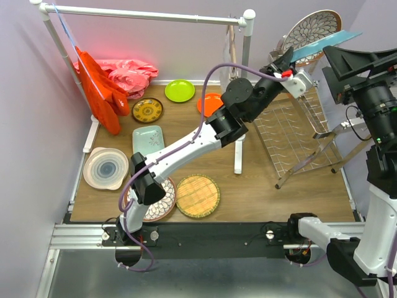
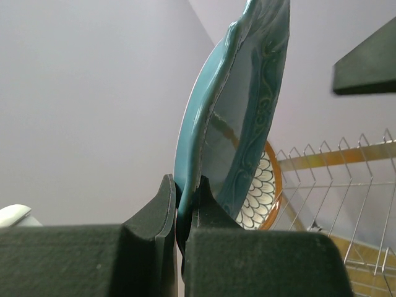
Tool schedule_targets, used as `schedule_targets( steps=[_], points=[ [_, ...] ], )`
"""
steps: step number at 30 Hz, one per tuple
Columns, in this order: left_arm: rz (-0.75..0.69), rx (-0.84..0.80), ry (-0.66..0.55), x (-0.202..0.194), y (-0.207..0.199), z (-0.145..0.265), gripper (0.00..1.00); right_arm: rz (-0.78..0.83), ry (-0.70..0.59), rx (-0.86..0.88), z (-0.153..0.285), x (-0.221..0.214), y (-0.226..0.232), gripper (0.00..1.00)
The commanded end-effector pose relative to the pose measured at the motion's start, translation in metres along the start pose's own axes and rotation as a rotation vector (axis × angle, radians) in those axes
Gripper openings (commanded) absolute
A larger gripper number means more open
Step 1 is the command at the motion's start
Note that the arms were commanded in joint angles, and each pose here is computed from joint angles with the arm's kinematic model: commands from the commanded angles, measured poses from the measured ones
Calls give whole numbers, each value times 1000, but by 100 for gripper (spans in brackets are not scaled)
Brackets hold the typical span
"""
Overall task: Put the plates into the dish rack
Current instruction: Pass the plate from the left arm to the right
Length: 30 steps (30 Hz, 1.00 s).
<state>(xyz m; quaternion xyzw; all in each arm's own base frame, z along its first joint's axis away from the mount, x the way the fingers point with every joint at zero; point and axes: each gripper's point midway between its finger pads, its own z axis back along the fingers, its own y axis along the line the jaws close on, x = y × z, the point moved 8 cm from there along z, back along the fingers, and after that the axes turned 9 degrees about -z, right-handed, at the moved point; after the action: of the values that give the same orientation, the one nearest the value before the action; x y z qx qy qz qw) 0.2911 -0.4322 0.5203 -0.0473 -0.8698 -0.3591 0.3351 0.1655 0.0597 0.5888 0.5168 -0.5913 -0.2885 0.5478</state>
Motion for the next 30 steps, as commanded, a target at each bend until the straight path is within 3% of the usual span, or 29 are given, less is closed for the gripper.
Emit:
schedule_targets(
  steps=[1, 10, 20, 30],
  points=[
    [-79, 246, -136, 51, 52, 8, 0, -134, -65, -97, -13, 3, -22, 91],
    [-139, 246, -147, 58, 47, 15, 0, -157, -142, -136, -22, 12, -29, 86],
    [-166, 254, -161, 62, 46, 17, 0, -166, -267, -189, -27, 28, -41, 69],
    [-207, 235, -167, 67, 39, 23, 0, -208, -273, -224, -38, 33, -52, 65]
  ],
)
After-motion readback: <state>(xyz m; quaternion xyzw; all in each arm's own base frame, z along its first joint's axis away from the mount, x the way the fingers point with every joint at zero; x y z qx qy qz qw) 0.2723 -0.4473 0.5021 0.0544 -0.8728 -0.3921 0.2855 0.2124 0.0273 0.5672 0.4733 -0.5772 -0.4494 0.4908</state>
